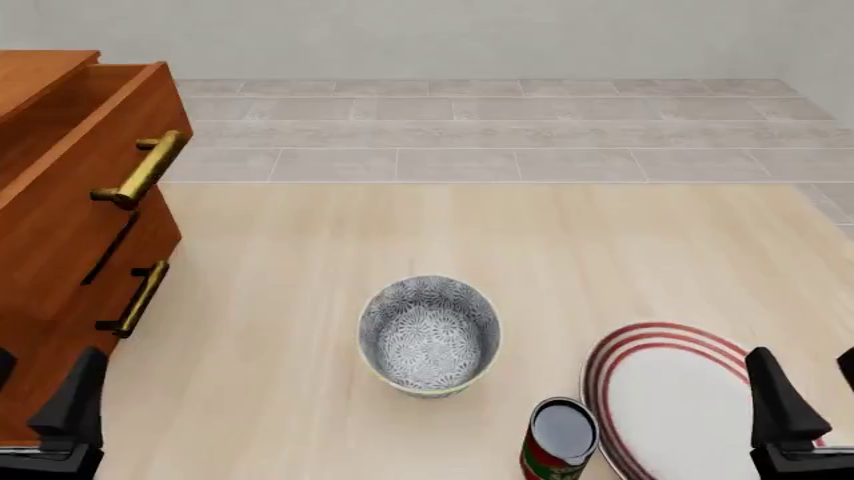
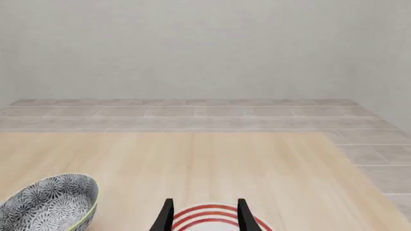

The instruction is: Put the bowl on the plate.

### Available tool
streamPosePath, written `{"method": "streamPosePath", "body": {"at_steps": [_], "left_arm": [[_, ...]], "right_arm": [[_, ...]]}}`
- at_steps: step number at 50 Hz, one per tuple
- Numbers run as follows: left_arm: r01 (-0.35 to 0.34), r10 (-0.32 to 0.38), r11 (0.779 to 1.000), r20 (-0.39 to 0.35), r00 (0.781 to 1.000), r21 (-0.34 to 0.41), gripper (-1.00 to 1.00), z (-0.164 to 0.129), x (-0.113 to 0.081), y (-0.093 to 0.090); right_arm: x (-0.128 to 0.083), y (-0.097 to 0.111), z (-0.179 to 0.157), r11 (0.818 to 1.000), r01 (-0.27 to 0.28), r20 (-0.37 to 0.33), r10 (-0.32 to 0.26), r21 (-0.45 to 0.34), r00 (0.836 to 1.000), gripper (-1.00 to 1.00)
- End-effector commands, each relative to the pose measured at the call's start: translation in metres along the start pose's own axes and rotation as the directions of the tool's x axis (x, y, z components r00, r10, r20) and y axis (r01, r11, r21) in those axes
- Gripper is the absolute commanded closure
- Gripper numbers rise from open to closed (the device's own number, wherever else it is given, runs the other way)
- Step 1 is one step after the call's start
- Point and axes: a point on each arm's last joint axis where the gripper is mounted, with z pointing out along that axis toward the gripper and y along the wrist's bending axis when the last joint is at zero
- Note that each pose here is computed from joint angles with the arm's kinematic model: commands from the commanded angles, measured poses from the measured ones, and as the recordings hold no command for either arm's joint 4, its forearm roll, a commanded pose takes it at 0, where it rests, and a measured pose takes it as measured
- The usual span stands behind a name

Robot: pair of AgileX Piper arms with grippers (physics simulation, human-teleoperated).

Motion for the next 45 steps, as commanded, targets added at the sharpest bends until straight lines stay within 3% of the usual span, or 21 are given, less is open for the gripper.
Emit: {"method": "streamPosePath", "body": {"at_steps": [1,19,28,33,35,37,39,41,45], "left_arm": [[0.000,0.000,1.000,-0.001,1.000,0.000,-1.00,0.000,-0.001,0.000],[0.000,0.000,1.000,-0.001,1.000,0.000,-1.00,0.000,-0.001,0.000],[0.000,0.000,1.000,-0.001,1.000,0.000,-1.00,0.000,-0.001,0.000],[0.000,0.000,1.000,-0.001,1.000,0.000,-1.00,0.000,-0.001,0.000],[0.000,0.000,1.000,-0.001,1.000,0.000,-1.00,0.000,-0.001,0.000],[0.000,0.000,1.000,-0.001,1.000,0.000,-1.00,0.000,-0.001,0.000],[0.000,0.000,1.000,-0.001,1.000,0.000,-1.00,0.000,-0.001,0.000],[0.000,0.000,1.000,-0.001,1.000,0.000,-1.00,0.000,-0.001,0.000],[0.000,0.000,1.000,-0.001,1.000,0.000,-1.00,0.000,-0.001,0.000]], "right_arm": [[-0.001,0.000,0.002,1.000,-0.005,-0.004,0.005,0.000,1.000,-1.00],[0.000,0.000,0.007,1.000,-0.022,-0.014,0.022,-0.003,1.000,-1.00],[0.000,0.000,0.016,1.000,-0.024,-0.052,0.024,-0.002,0.998,-1.00],[-0.014,0.002,0.024,1.000,-0.014,-0.040,0.013,-0.025,0.999,-1.00],[-0.015,0.006,0.033,0.997,-0.025,-0.066,0.021,-0.067,0.998,-1.00],[-0.017,0.005,0.033,0.998,-0.021,-0.057,0.017,-0.053,0.998,-1.00],[-0.021,0.004,0.037,0.997,-0.070,-0.057,0.068,-0.040,0.996,-1.00],[-0.027,0.007,0.042,0.997,-0.045,-0.056,0.041,-0.067,0.998,-1.00],[-0.036,0.013,0.048,0.991,-0.050,-0.062,0.042,-0.123,0.997,-1.00]]}}
